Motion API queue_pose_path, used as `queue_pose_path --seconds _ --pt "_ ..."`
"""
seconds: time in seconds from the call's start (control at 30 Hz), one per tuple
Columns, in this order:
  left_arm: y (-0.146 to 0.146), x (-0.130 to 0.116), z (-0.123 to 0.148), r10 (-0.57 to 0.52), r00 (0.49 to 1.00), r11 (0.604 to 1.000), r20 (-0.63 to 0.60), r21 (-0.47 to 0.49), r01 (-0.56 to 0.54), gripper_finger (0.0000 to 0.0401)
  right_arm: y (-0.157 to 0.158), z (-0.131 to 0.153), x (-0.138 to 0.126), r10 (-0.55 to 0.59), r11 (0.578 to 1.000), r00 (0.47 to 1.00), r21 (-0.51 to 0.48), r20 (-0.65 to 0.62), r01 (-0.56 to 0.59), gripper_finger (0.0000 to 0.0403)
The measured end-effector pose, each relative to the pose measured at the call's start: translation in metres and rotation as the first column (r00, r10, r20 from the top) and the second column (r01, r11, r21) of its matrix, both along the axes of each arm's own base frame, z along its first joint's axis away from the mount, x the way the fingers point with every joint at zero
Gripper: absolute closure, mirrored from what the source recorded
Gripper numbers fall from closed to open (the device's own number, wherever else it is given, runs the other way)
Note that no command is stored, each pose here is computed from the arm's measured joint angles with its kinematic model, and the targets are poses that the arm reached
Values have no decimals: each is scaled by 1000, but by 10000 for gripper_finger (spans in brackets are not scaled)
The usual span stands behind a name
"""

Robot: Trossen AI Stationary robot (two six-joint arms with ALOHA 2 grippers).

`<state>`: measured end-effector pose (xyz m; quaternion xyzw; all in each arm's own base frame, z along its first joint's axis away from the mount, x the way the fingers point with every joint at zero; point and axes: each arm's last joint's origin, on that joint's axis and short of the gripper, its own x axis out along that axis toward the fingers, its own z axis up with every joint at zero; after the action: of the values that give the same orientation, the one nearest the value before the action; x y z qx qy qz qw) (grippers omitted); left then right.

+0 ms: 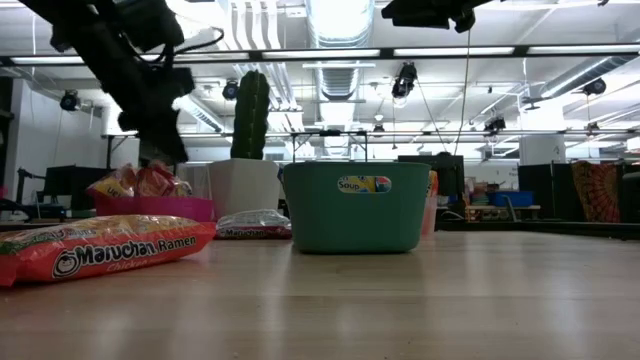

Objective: Sort Maruchan noodles
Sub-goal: Put the red noodle pack into the pink bin

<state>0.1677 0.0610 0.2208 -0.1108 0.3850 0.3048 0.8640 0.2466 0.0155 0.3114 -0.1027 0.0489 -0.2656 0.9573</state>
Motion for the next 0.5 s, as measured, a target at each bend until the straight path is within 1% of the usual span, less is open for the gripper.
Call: queue_pose_path --seconds 0.03,0.07,0.13,0.2,0.27,0.37,0.5 --pt "-3 5 -2 -55 998 998 29 10 54 390 0 0 0 0 1000 1000 0 -1 0 209" --pt "-6 10 -4 -96 993 995 65 38 93 390 0 0 0 0 1000 1000 -1 -1 0 209" --pt "-9 21 -8 -146 980 986 136 101 133 390 0 0 0 0 1000 1000 -4 -3 0 209" --pt "-9 28 -15 -179 969 977 167 148 155 389 0 0 0 1 1000 1000 -7 -5 -1 209" --pt "-8 34 -20 -197 964 970 178 175 166 385 0 0 0 0 1000 1000 -7 -5 0 209" --pt "-6 39 -30 -197 968 971 158 171 169 366 0 0 0 0 1000 1000 -7 -5 0 209" --pt "-4 49 -40 -196 968 971 157 169 170 317 0 0 0 1 1000 1000 -8 -5 -1 209"
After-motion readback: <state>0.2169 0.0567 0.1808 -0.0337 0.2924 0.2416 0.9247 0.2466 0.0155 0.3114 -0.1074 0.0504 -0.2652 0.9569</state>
